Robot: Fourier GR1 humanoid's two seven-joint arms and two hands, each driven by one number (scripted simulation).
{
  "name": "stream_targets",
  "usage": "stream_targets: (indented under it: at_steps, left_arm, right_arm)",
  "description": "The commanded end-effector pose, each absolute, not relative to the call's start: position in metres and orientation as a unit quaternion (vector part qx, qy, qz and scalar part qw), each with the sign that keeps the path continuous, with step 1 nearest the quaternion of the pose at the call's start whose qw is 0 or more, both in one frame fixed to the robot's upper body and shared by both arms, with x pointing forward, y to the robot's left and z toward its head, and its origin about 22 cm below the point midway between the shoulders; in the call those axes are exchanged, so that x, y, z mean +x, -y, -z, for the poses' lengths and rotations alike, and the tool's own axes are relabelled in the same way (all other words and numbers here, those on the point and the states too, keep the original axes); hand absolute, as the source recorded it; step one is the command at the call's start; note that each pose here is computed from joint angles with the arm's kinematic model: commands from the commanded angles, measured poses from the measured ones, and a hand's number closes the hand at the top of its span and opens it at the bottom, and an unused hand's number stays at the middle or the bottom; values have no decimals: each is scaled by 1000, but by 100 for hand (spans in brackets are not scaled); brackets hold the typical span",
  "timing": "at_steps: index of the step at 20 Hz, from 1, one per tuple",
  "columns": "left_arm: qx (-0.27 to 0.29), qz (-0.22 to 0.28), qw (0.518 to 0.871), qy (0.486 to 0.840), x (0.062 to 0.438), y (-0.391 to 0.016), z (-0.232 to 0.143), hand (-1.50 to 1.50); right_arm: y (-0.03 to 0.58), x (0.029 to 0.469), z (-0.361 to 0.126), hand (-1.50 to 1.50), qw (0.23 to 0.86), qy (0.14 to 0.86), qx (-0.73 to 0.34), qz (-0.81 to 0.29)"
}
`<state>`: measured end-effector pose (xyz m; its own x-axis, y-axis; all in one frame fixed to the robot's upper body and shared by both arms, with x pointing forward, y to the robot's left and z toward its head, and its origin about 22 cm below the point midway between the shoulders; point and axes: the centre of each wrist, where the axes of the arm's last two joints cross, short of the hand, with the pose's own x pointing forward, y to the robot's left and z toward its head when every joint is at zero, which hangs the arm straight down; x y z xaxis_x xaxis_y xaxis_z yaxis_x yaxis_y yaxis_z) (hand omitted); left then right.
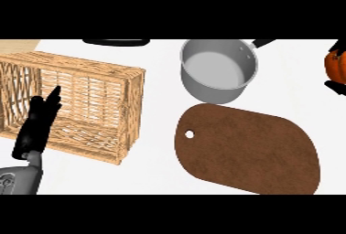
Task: Pick the squash from the cutting board and place it in the pot
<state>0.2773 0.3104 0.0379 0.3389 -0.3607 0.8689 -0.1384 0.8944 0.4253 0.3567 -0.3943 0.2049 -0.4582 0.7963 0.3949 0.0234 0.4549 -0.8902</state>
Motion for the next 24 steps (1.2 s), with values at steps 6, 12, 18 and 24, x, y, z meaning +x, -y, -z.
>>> stream_targets:
  at_steps: [6,12,18,24]
  left_arm:
    - [220,76,789,568,282,-310,-40,0]
    - [217,84,791,566,288,-296,-36,0]
    - [216,74,794,564,281,-311,-33,0]
    - [223,77,794,559,281,-323,-36,0]
  right_arm:
    - [468,355,-283,150,332,856,-202,-341]
    - [446,384,-300,150,357,837,-152,-385]
    - [395,419,-308,150,381,810,-126,-427]
    - [350,445,-292,150,400,776,-102,-477]
